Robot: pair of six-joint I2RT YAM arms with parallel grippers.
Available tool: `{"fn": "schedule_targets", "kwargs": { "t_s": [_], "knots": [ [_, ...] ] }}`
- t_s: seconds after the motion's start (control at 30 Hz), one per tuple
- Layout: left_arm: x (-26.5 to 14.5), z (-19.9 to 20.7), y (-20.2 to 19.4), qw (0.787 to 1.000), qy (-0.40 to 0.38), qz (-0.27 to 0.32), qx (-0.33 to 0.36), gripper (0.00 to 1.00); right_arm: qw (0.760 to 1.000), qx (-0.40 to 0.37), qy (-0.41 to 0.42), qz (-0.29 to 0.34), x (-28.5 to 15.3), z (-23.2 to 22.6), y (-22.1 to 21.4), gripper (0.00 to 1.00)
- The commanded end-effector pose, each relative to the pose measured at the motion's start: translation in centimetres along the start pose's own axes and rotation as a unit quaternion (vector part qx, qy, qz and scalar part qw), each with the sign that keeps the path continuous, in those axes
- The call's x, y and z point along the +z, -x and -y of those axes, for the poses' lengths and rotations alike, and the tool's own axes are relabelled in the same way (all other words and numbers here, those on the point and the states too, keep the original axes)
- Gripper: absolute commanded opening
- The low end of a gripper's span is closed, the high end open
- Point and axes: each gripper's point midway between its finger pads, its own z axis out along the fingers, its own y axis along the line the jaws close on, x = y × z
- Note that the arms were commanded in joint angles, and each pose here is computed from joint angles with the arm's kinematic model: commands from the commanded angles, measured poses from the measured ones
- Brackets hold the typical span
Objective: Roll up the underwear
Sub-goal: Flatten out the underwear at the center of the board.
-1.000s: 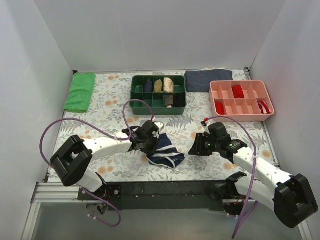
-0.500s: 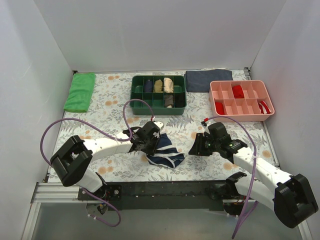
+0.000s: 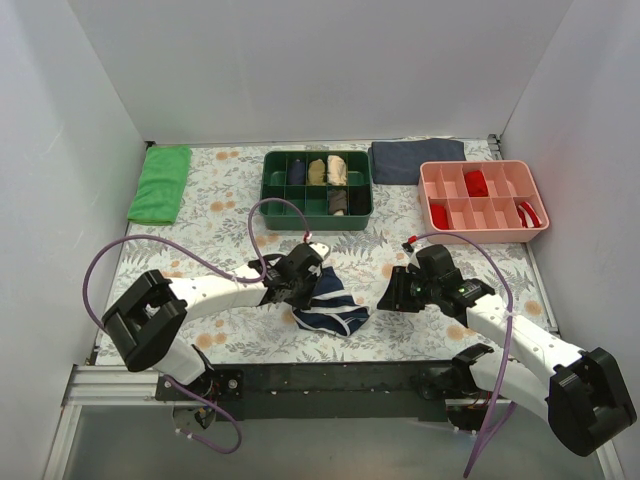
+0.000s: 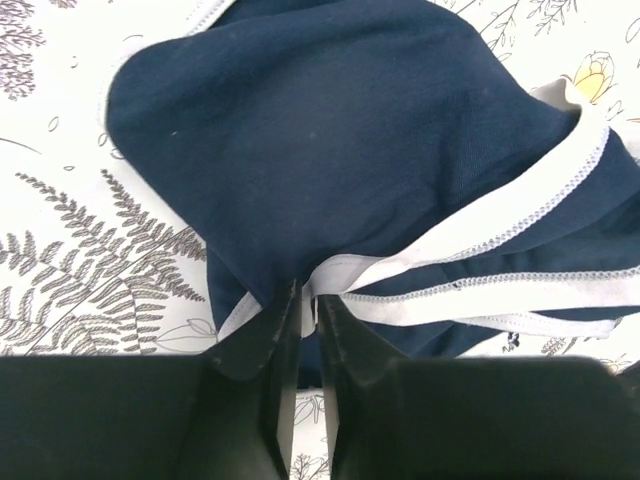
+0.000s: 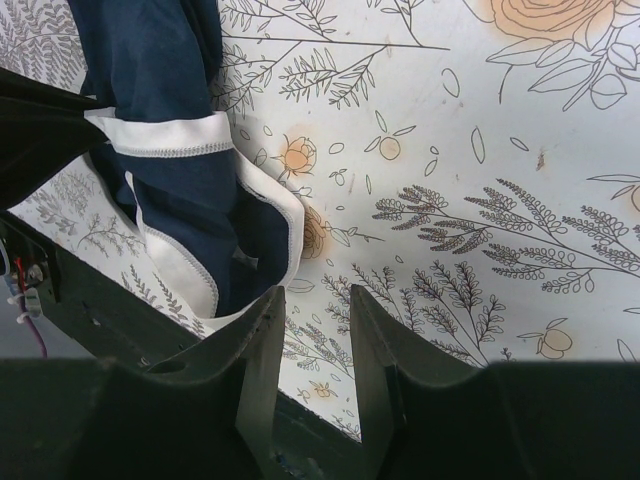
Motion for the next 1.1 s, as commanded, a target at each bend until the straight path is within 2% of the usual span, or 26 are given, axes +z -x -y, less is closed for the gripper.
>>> {"fn": "schedule_targets", "kwargs": {
  "t_s": [0.0,0.1,0.3,0.37,0.57,0.8,0.97,1.07],
  "knots": [
    [0.0,0.8,1.5,1.000,-0.002,0.020,0.006,0.07,1.000,-0.002,0.002,0.007,0.0,-0.3,0.4,0.41],
    [-0.1,0.6,1.5,1.000,0.007,0.024,0.004,0.00,1.000,-0.002,0.003,0.008,0.0,-0.2,0.4,0.41],
    [-2.9,0.0,4.5,0.998,0.049,0.041,-0.002,0.00,1.000,-0.012,0.014,0.010,-0.3,-0.5,0.2,0.42],
    [-4.3,-0.5,5.9,0.996,0.067,0.057,-0.006,0.00,0.999,-0.018,0.031,0.023,-0.5,-1.3,0.7,0.59],
    [-8.0,-1.8,8.3,0.991,0.104,0.076,-0.022,0.00,0.993,-0.023,0.112,0.034,-0.8,-4.2,1.2,0.63],
    [-11.1,-4.8,8.1,0.983,0.160,0.074,-0.045,0.00,0.986,-0.021,0.164,0.017,0.2,-5.7,1.1,0.62],
    [-12.4,-5.2,6.2,0.985,0.151,0.072,-0.045,0.00,0.985,-0.019,0.173,-0.011,1.7,-6.5,0.4,0.62],
    [-13.1,-5.3,5.5,0.983,0.145,0.077,-0.076,0.00,0.982,-0.027,0.184,-0.015,2.6,-7.9,0.7,0.62]
  ]
}}
